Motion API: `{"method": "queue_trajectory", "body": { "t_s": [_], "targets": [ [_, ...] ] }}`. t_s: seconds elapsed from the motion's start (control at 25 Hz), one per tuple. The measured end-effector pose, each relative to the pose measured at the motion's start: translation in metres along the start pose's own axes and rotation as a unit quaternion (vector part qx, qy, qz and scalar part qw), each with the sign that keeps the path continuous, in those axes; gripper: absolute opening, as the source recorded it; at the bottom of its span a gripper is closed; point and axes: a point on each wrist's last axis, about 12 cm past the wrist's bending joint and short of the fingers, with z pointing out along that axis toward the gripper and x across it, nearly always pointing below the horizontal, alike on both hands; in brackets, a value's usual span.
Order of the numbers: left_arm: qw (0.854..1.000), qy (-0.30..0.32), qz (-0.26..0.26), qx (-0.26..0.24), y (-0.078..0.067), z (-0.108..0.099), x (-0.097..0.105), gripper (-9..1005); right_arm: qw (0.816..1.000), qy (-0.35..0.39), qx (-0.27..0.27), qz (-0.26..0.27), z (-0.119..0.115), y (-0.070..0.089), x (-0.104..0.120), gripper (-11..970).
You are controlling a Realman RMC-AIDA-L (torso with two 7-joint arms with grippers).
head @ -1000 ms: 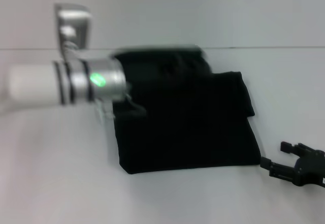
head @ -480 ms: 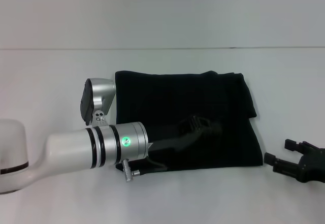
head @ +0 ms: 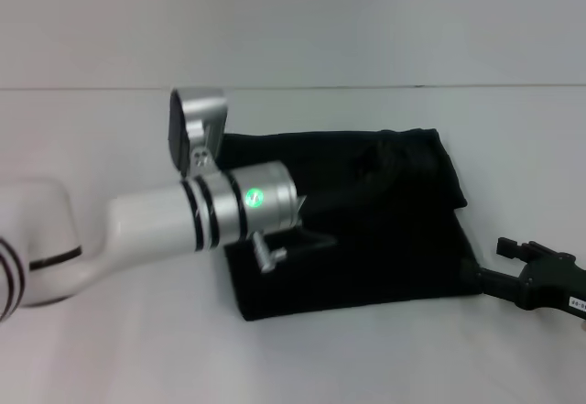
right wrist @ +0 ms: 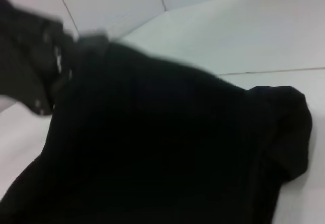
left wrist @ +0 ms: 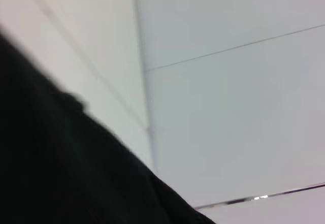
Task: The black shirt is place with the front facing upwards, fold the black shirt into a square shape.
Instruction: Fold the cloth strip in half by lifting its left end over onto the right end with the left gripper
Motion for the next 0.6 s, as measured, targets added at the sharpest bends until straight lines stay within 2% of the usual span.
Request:
{"method": "queue_trajectory", "body": {
  "t_s": [0.12,0.2,0.36,0.6],
  "targets": [
    [1.000,0.010,0.004,0.025,-0.014,0.010,-0.003,36,1.000,0.001,-0.002,0.002,0.001,0.001,0.000,933],
    [0.999,0.028,0.005,0.032,-0.017,0.016,0.003,37,1.000,0.001,0.000,0.005,0.002,0.001,0.001,933],
    [0.999,0.039,0.001,0.009,-0.005,0.018,0.021,37,1.000,0.000,0.011,0.023,0.007,0.001,0.004,933],
    [1.000,0.021,-0.007,0.006,0.002,0.011,0.021,39,1.000,0.002,0.012,0.018,0.029,0.002,-0.010,933]
  ]
}}
